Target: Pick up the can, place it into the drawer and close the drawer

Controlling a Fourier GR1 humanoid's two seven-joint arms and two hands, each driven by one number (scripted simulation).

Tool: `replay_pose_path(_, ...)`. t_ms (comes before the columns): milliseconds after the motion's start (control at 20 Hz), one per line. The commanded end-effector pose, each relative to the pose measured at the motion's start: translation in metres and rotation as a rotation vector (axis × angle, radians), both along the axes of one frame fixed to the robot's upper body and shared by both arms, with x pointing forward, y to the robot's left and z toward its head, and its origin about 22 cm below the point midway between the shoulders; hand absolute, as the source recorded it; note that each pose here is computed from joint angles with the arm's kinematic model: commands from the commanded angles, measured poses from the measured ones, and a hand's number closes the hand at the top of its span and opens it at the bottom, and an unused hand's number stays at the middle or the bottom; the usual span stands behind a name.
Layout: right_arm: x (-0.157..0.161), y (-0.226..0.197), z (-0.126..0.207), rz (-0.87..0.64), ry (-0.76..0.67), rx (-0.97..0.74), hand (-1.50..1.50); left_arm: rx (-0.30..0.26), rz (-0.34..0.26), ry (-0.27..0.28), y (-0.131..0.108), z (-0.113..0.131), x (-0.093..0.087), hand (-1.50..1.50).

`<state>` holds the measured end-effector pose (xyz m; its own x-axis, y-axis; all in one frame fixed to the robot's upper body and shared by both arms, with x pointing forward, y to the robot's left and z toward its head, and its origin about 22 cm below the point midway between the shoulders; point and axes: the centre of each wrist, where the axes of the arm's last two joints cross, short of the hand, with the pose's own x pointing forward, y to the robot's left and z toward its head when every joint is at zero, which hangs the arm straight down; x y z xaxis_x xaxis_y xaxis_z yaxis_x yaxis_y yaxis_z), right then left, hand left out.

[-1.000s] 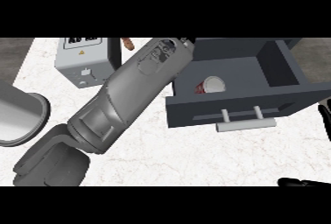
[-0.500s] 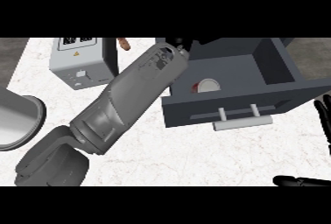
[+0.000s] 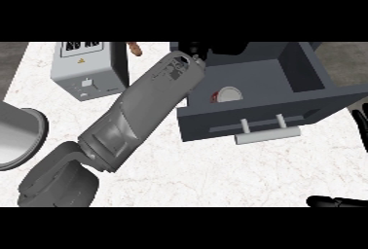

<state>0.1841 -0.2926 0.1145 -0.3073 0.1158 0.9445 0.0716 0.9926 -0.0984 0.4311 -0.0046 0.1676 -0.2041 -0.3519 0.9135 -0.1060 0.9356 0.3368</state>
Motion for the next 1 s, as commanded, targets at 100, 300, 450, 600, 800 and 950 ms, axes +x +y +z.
replay_pose_path(100,0.004,0.001,0.011,0.000,-0.038,-0.005,-1.50,-0.024,0.037,-0.019,0.003,-0.007,0.000,-1.50)
replay_pose_path(300,0.007,0.003,0.017,-0.024,-0.075,-0.095,-1.50,-0.051,0.030,-0.002,0.002,-0.020,-0.007,-1.50)
replay_pose_path(450,-0.008,-0.001,0.026,-0.052,-0.121,-0.243,-1.50,-0.095,0.029,0.005,0.001,0.001,0.000,-1.50)
replay_pose_path(600,-0.002,0.003,0.033,-0.037,-0.146,-0.326,-1.50,-0.112,0.010,0.005,-0.006,0.009,-0.002,-1.50)
replay_pose_path(800,-0.005,0.013,0.043,-0.024,-0.185,-0.422,-1.50,-0.159,0.002,0.014,-0.002,0.004,-0.002,-1.50)
replay_pose_path(950,0.001,0.019,0.043,-0.039,-0.172,-0.506,-1.50,-0.190,-0.011,-0.021,-0.012,0.010,-0.010,-1.50)
